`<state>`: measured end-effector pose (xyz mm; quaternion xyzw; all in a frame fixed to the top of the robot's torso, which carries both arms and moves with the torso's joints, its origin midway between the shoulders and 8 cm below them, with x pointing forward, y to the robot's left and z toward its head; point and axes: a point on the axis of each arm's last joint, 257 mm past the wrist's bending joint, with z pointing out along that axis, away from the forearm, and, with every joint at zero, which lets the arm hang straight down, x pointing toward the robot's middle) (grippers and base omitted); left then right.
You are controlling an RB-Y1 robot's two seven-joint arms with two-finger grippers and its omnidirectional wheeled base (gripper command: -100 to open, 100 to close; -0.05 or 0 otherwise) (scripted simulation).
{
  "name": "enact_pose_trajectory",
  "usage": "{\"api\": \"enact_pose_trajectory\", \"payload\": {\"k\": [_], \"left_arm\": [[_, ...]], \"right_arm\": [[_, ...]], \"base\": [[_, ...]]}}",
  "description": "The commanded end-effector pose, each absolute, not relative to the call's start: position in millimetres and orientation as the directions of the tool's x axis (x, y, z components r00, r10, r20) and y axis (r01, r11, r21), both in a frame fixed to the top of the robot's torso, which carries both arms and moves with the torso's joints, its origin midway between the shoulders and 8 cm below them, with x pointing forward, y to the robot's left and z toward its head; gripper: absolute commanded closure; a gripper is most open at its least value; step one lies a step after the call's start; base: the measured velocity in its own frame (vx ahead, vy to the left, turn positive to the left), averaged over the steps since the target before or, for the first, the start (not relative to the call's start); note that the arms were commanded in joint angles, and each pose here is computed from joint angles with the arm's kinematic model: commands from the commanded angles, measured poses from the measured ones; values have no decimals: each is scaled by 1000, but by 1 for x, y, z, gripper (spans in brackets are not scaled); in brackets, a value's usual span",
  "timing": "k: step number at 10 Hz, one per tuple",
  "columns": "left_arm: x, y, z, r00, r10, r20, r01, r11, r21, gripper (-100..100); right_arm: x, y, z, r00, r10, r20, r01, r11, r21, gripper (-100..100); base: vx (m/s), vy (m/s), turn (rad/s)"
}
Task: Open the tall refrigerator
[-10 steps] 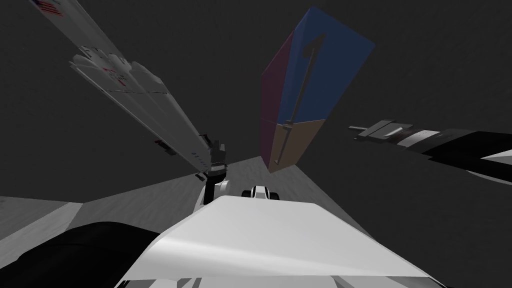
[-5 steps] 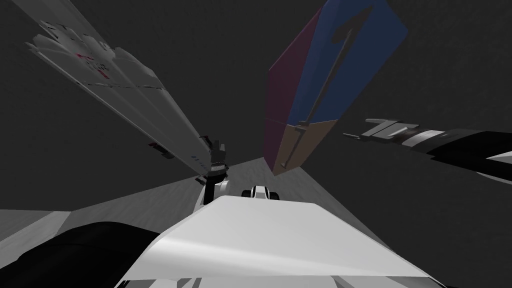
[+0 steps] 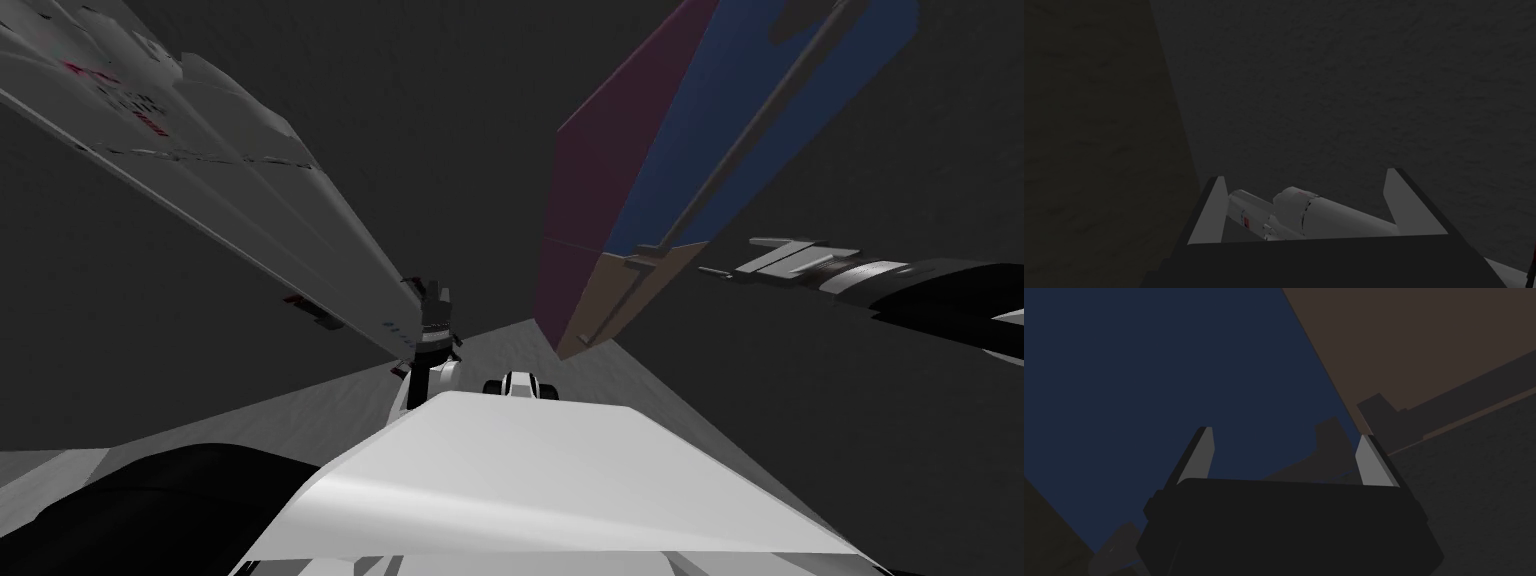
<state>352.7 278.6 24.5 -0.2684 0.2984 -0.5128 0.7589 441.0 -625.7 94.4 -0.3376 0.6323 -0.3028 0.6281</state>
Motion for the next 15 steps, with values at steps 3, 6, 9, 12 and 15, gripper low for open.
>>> {"api": "enact_pose_trajectory", "payload": {"k": [3,6,9,12,15], "left_arm": [[353,279,24,296,-939,-178,618,330,-713,0],[353,279,25,296,-939,-178,618,330,-713,0],[353,279,25,296,-938,-178,618,330,-713,0],[353,279,25,296,-938,-178,618,330,-713,0],[353,279,25,296,-938,-178,618,331,-713,0]], "right_arm": [[436,-658,94,-56,-810,-584,3,585,-811,-100],[433,-676,94,-97,-807,-582,32,582,-813,-100],[432,-673,95,-89,-808,-582,33,582,-813,100],[437,-648,97,-34,-811,-583,-9,584,-812,100],[442,-612,101,49,-812,-582,-66,579,-813,100]], "base": [[110,198,-15],[131,194,-27],[23,44,-3],[-150,-214,59],[-180,-280,19]]}}
